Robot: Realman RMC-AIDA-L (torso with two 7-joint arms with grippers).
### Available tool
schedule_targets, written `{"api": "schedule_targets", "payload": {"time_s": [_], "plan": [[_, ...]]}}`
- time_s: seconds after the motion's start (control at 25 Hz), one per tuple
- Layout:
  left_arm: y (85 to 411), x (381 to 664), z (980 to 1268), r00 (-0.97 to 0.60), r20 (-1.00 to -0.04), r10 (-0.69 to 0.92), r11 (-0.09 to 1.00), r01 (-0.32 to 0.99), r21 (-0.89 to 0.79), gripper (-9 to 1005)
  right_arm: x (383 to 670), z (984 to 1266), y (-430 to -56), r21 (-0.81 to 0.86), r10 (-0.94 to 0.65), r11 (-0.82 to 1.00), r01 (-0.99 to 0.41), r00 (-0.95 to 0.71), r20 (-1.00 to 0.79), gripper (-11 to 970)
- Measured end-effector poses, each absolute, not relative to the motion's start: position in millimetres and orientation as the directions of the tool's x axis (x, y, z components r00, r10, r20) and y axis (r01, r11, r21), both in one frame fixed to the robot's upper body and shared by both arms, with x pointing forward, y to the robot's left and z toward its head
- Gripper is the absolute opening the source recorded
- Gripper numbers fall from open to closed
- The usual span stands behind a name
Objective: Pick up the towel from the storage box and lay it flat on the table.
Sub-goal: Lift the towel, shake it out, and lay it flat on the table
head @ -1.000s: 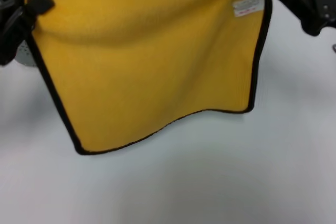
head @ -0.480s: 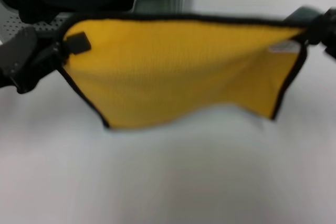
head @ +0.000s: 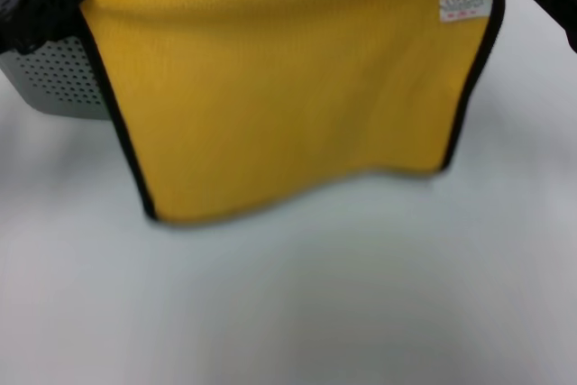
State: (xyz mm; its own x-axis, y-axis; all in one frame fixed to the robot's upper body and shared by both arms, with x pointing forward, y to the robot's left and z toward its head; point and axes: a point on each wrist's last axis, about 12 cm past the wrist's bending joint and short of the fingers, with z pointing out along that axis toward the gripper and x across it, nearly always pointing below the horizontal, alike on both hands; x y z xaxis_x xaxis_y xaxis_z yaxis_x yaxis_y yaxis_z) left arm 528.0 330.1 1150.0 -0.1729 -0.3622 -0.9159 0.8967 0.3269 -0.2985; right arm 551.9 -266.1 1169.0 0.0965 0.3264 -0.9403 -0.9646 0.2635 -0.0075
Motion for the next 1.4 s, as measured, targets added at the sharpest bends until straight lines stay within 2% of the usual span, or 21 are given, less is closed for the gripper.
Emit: {"api": "schedule_targets", "payload": {"time_s": [0.28, 0.32, 0.52, 0.76, 0.88, 1.08, 1.2, 1.4], "plan": [[336.4, 511.5, 1142.2, -0.209, -0.917, -0.341, 0.302, 0.899, -0.318, 21, 522.4, 1159.0, -272.0, 0.012, 0.353, 0.133, -0.991, 0.036, -0.935, 11], [337.3, 506.5, 1141.4, -0.217, -0.92, -0.328, 0.283, 0.906, -0.314, 21, 509.2, 1156.0, -276.4, 0.035, 0.373, 0.073, -0.997, -0.005, -0.928, 11], [335.4, 485.1, 1139.5, -0.249, -0.937, -0.245, 0.172, 0.94, -0.295, 20, 485.2, 1155.8, -287.5, 0.067, 0.424, -0.03, -0.997, -0.073, -0.903, 11], [330.1, 476.4, 1135.1, -0.314, -0.935, -0.165, 0.088, 0.939, -0.331, 21, 473.6, 1148.7, -300.9, 0.166, 0.441, 0.002, -0.986, -0.148, -0.885, 11], [333.3, 478.8, 1124.5, -0.381, -0.913, -0.146, 0.157, 0.902, -0.401, 21, 480.8, 1125.9, -287.0, 0.311, 0.38, 0.034, -0.95, -0.275, -0.883, 11], [337.4, 491.7, 1087.4, -0.516, -0.853, -0.075, 0.412, 0.763, -0.498, 20, 500.2, 1079.5, -240.9, 0.473, 0.181, 0.152, -0.868, -0.446, -0.877, 11], [341.1, 498.3, 1071.4, -0.56, -0.826, -0.062, 0.524, 0.687, -0.504, 20, 519.1, 1074.2, -229.1, 0.455, 0.13, 0.232, -0.86, -0.436, -0.891, 11], [345.0, 503.3, 1064.3, -0.558, -0.826, -0.083, 0.598, 0.635, -0.489, 21, 538.8, 1080.3, -228.3, 0.39, 0.112, 0.316, -0.865, -0.374, -0.92, 11]]}}
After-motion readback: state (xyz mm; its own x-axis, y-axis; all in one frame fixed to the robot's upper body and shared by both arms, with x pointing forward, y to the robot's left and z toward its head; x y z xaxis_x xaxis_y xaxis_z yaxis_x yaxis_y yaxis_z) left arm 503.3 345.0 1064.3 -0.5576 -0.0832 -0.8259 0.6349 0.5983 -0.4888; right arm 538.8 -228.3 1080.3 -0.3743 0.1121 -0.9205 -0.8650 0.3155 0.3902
